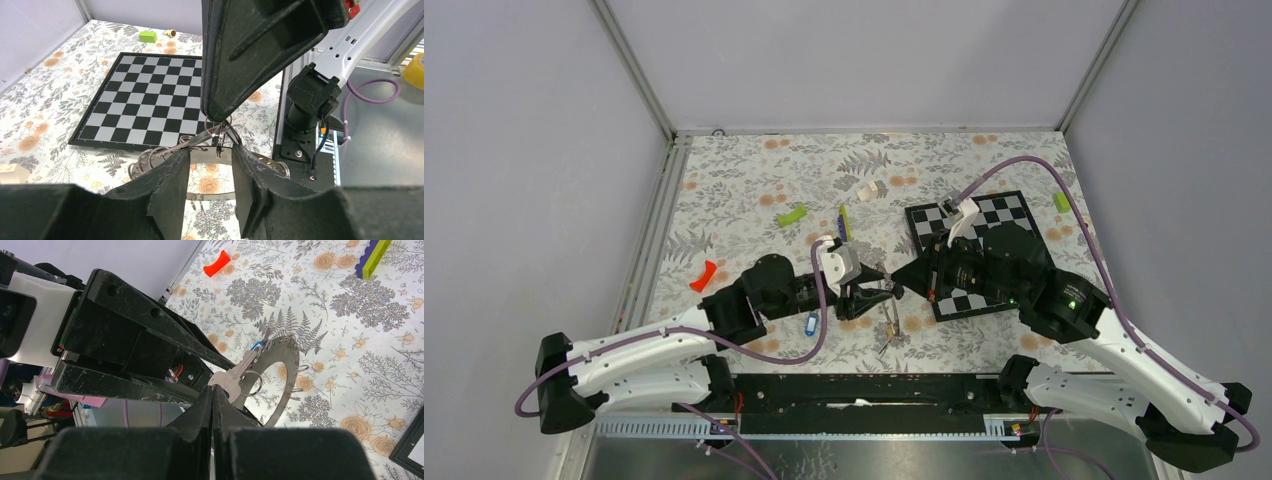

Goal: Remove the keys from the keyring

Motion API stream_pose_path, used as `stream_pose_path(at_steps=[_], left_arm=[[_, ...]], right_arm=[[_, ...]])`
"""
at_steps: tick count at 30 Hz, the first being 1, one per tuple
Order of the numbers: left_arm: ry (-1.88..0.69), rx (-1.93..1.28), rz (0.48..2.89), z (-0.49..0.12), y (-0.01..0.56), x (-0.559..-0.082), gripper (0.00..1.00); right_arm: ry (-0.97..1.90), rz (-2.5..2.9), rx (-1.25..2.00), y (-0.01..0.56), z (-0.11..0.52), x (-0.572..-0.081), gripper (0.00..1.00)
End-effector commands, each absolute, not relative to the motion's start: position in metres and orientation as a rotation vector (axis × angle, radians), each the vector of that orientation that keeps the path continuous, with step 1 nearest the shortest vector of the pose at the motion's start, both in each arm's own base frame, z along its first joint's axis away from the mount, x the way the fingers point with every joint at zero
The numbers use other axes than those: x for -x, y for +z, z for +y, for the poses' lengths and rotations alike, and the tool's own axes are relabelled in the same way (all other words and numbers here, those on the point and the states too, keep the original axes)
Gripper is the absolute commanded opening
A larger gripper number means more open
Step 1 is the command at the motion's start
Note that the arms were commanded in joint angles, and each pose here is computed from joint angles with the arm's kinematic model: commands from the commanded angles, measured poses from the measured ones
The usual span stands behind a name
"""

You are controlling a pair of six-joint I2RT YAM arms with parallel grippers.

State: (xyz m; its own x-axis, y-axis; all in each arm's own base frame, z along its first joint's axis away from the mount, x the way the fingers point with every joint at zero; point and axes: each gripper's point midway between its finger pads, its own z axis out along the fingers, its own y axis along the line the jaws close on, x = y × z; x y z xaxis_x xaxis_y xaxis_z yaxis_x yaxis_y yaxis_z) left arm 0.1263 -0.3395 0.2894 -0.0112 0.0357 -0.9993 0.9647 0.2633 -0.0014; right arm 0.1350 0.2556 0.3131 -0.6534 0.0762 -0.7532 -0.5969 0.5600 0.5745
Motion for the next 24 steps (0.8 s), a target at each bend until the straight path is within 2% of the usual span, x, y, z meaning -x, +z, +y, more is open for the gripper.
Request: stream_pose_path(at_steps=[1,24], left_arm=[[-0.98,-0.995,1.278,-0.336,0.319,-0.128,0.42],[-0.938,-1.027,1.264,-0.323,0.321,-0.125,0.42]], right_arm=[[1.151,1.97,0.42,0.328,0.258,-0.135,0.0],[1.149,1.967,0.426,0.328,0.257,-0.134,0.0]])
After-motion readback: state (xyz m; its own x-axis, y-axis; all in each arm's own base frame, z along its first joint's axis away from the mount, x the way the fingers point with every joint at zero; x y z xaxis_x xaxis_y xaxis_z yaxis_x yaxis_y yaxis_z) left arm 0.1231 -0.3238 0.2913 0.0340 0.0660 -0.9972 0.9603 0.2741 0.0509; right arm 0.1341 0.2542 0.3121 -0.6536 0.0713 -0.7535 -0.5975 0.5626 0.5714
